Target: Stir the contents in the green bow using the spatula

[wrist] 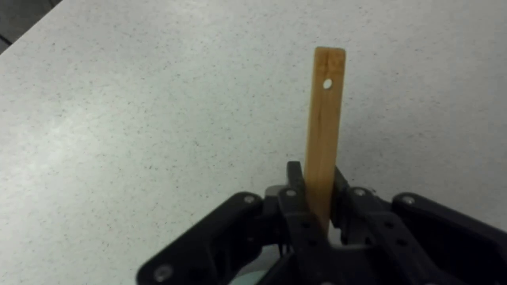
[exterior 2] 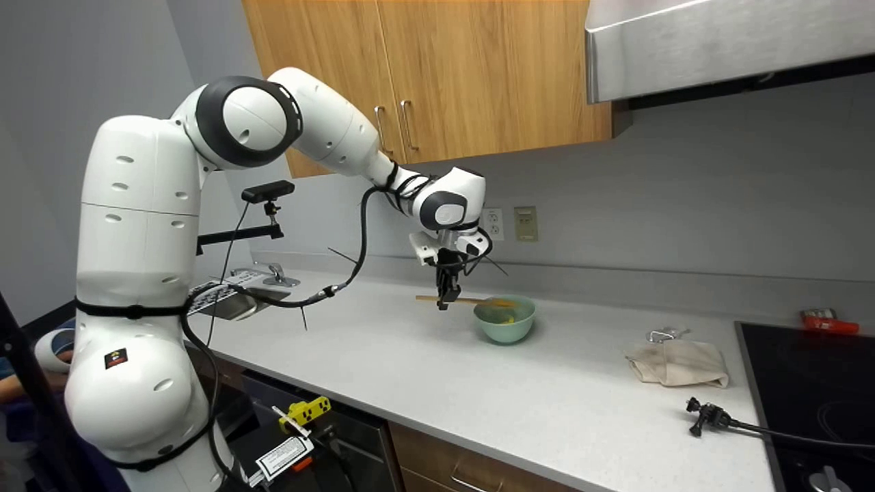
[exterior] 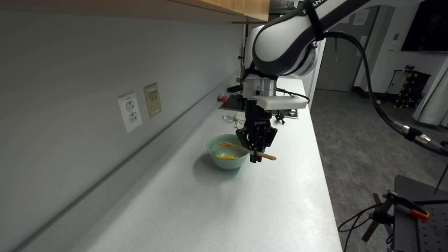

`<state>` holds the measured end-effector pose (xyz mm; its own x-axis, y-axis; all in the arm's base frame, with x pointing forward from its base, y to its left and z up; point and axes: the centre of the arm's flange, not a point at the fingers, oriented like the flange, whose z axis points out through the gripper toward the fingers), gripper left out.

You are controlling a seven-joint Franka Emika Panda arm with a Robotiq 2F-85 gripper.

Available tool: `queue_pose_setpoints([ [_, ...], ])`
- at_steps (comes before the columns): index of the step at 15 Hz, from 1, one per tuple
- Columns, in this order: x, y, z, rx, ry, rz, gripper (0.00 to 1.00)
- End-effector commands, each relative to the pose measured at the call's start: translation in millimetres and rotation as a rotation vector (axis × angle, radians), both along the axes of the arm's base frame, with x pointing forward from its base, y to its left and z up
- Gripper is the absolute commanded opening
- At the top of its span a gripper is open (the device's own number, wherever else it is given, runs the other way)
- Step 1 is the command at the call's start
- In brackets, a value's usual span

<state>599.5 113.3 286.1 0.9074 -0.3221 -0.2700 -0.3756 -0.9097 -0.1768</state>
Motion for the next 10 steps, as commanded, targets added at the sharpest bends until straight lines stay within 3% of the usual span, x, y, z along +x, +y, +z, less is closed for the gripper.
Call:
queue_pose_setpoints([
  [1, 25, -16, 11, 0.175, 0.031, -0.071, 0.04],
  [5, 40, -41, 4, 0.304, 0.059, -0.183, 0.04],
  [10, 50, -60, -23, 0.367, 0.102, -0.272, 0.04],
])
